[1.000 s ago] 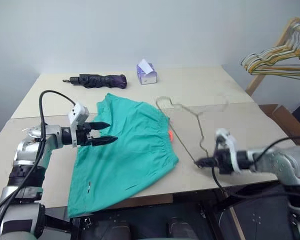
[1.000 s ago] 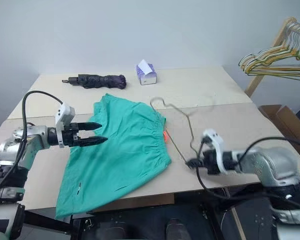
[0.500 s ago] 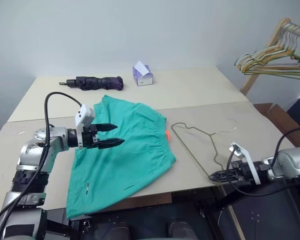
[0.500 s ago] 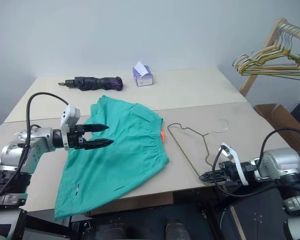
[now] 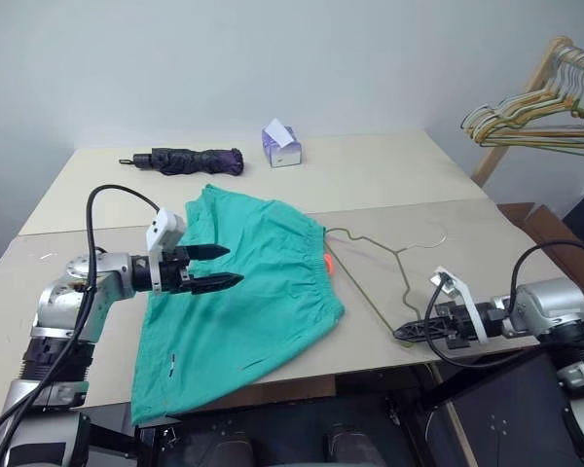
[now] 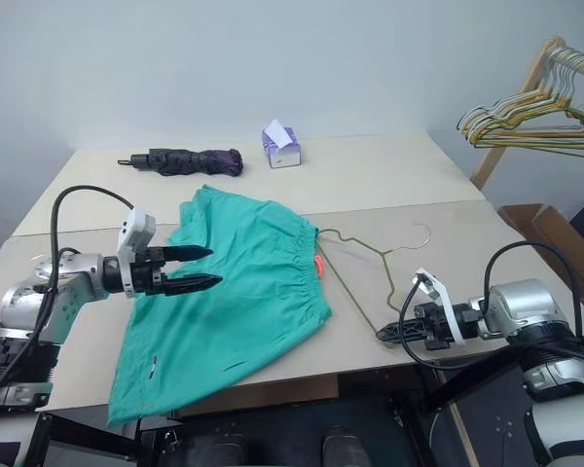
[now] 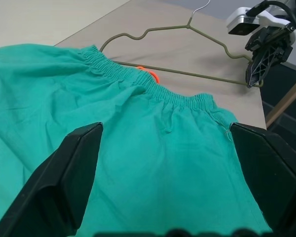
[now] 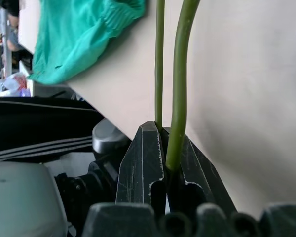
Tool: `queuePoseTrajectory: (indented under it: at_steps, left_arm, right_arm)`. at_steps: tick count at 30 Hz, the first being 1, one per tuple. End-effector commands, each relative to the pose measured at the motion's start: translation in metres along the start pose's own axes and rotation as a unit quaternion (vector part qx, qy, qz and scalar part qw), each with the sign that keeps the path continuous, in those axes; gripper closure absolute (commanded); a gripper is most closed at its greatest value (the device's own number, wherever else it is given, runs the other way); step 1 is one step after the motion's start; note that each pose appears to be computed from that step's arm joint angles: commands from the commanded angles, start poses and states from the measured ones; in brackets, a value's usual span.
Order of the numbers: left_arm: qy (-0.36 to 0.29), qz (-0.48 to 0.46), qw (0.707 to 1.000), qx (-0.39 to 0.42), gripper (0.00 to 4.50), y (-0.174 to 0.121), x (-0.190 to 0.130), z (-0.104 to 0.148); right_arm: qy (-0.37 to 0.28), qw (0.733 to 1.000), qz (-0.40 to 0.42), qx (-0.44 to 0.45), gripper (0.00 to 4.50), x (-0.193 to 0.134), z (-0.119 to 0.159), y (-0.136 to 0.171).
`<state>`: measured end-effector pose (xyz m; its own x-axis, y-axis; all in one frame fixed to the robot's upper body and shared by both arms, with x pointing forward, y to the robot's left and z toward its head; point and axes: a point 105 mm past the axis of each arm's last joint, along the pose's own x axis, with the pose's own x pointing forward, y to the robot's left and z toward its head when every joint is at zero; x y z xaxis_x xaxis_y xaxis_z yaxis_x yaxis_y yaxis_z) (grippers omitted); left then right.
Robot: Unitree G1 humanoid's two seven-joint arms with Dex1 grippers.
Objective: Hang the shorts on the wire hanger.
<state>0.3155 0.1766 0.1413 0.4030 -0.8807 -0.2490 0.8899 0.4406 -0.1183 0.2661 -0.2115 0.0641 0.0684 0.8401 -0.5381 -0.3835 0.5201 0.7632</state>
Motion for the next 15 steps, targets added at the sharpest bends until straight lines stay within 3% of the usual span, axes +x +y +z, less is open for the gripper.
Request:
queuePoseTrajectory:
  at_steps: [1, 6, 15]
  left_arm:
    - [-0.016, 0.004, 1.0, 0.023, 0.06, -0.002, -0.003, 0.013]
    - [-0.014, 0.006, 1.0, 0.023, 0.06, -0.002, -0.003, 0.009]
    - [-0.018, 0.014, 0.999, 0.024, 0.06, -0.002, -0.001, 0.007]
  right_arm:
    - [0.018, 0.999, 0.017, -0.036, 4.5, -0.002, 0.001, 0.009]
    - [0.04, 0.998, 0.007, -0.042, 4.5, 0.002, 0.004, 0.006]
    - [0.056, 0.997, 0.012, -0.06, 4.5, 0.006, 0.034, 0.006]
